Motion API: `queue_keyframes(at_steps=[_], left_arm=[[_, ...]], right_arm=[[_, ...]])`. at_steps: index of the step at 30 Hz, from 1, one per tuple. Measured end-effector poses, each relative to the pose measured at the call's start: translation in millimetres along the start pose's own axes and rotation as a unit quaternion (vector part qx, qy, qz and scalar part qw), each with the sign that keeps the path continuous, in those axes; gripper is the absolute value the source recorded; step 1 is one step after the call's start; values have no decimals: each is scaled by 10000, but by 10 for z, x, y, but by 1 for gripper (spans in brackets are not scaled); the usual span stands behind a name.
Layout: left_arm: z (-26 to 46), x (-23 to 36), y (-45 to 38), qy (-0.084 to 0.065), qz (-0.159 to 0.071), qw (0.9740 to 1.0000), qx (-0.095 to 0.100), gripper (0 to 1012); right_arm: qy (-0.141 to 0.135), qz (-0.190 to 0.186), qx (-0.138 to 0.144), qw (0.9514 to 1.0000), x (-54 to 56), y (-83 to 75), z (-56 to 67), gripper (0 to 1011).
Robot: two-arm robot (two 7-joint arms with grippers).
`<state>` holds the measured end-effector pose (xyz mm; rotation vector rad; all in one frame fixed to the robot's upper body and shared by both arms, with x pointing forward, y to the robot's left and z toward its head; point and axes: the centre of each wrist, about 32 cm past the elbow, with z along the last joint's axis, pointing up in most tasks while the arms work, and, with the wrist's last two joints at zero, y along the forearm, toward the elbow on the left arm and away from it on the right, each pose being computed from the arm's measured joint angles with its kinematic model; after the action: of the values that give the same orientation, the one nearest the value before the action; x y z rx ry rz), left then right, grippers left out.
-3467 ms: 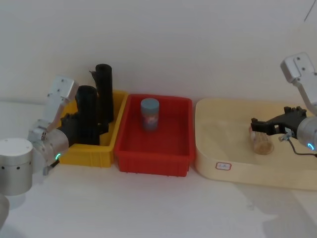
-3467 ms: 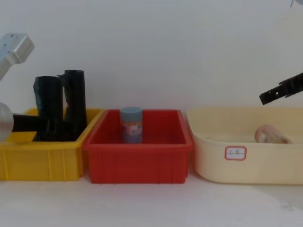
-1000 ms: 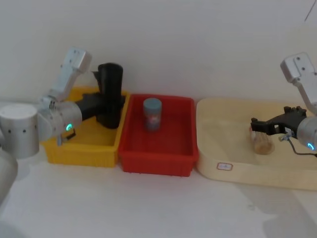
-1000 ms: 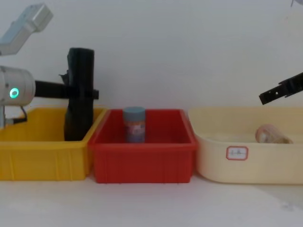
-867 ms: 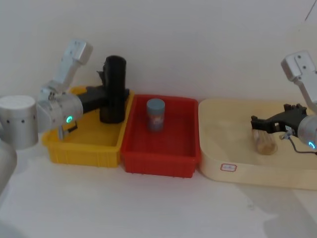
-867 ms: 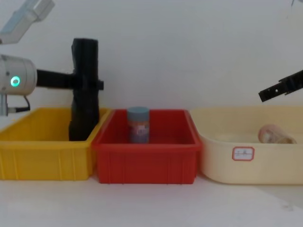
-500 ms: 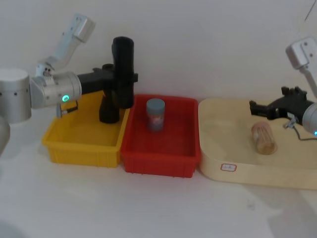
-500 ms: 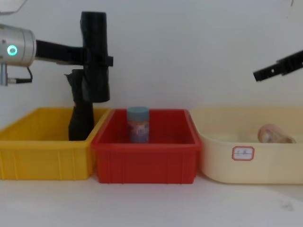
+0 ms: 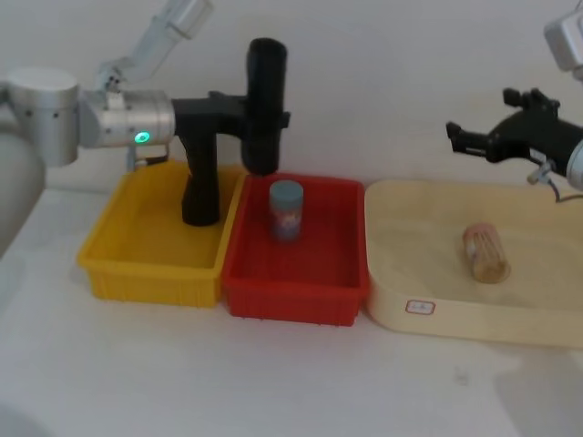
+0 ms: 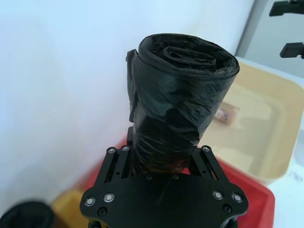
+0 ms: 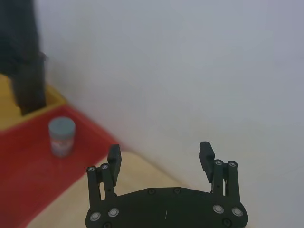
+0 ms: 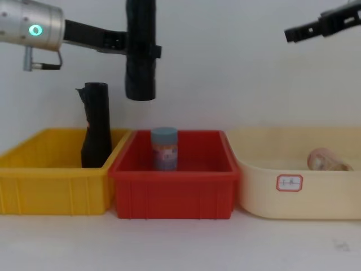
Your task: Pick up the garbage bag with the one hand and transfer it to the other hand.
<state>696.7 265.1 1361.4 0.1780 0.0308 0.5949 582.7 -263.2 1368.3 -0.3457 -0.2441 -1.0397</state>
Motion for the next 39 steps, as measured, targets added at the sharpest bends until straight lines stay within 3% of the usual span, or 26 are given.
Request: queue_keyframes(at_steps=[5,13,19,24,30,34,39], left_arm=[[83,85,-275,-84,-297,9995,9,471],[169,112,-417,-197,-492,9986,39,471],[209,111,-462,-257,-568,9980,57,471],[240,111,-486,-300,-611,9976,80,471],[266,111,-499,-335,-637,9974,95,471],[278,110,-504,-352,-650,9972,102,471],[286,108,-509,-364,-659,9971,110,471]], right_arm=[[-33,277,429,9987,81,64,86,999],[155,672,974,9929,153,189,158,999],[389,913,1287,9867,169,267,185,1000],[694,1149,1556,9787,159,338,180,1000],[1101,1405,1816,9670,127,416,142,1000],[1404,1597,1983,9568,89,478,98,1000],[1595,1748,2097,9487,53,534,57,999]])
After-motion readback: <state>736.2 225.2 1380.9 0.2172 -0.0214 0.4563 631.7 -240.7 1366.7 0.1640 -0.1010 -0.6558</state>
